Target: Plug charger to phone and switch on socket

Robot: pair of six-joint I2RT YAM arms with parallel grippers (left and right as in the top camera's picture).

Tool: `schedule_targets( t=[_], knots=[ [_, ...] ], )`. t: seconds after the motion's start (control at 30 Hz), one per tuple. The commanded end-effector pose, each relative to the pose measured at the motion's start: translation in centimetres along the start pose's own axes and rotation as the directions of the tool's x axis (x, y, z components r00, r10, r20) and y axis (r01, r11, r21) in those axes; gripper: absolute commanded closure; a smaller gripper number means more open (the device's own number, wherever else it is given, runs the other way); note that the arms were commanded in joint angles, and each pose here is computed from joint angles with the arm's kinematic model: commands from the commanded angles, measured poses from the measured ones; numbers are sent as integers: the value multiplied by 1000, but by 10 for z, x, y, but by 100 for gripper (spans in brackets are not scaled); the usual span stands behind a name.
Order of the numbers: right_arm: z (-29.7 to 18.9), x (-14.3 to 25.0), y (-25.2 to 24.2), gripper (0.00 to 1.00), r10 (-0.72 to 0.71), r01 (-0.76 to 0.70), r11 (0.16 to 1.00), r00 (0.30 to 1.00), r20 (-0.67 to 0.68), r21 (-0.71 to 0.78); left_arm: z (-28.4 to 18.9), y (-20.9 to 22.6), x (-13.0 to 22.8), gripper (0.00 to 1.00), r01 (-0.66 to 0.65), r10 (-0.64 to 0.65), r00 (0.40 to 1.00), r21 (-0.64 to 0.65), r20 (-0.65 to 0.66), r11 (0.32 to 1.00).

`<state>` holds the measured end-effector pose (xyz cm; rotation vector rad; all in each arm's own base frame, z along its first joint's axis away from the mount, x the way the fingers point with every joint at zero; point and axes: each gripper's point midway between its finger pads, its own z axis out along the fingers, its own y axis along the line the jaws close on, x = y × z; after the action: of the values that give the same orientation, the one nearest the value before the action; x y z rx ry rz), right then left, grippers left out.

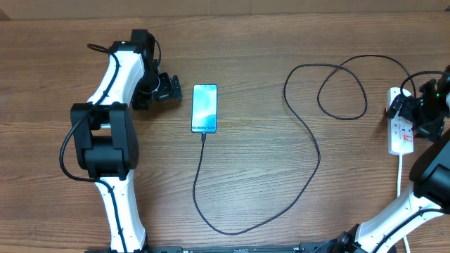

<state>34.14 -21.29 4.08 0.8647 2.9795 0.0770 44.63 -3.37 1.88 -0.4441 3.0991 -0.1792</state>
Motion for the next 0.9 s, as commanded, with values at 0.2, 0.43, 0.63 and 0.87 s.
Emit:
schedule_targets(
  t=[0.2,0.43,0.63,0.87],
  knots=[
    [-12,8,-2,0,-14,14,1000,1000,-20,-4,-1,-2,0,0,-8,8,1000,-3,4,1000],
    [-51,18,-2,0,-10,10,1000,1000,24,3,-1,-2,0,0,-8,8,1000,-3,4,1000],
    [-96,22,4,0,-12,13,1000,987,158,-10,-1,-2,0,0,-8,8,1000,-3,3,1000],
    [-79,27,2,0,8,-7,1000,970,245,-6,-1,-2,0,0,-8,8,1000,-3,4,1000]
  ],
)
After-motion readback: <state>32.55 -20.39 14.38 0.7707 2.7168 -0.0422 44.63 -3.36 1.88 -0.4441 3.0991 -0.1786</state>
